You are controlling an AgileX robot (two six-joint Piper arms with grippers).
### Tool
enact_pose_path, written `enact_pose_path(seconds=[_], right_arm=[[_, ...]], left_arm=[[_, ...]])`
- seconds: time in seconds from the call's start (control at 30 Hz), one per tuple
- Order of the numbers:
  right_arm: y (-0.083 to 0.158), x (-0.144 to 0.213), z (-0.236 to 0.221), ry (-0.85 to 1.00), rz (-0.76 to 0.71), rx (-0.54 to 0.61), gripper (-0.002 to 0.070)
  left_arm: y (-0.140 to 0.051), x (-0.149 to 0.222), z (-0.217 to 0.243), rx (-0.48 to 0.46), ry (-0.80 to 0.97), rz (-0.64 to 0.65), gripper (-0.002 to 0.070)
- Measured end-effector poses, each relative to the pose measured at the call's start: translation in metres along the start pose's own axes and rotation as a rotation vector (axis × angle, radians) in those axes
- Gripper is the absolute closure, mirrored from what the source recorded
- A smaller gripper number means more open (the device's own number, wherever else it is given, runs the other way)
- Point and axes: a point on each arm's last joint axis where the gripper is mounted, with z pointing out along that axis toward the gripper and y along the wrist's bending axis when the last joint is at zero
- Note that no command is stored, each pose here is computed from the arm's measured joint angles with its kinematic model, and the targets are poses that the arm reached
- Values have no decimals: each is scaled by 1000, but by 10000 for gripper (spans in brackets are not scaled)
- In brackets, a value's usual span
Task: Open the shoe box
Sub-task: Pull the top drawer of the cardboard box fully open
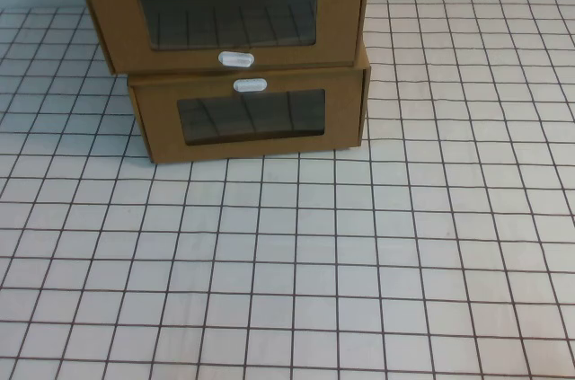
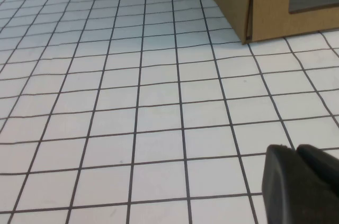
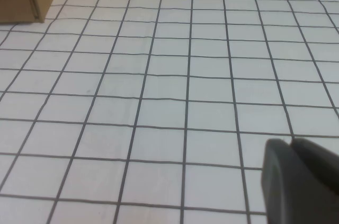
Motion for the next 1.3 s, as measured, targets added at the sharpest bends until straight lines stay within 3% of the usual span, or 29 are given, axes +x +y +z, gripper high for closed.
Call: enact_pose_path(seconds=[1.17,1.3], right_arm=[[0,0,0,0,0,0,689],[0,0,0,0,0,0,689]], left_arm=[[0,0,0,1,0,-2,677],[-2,-2,0,20,-22,-84,677]])
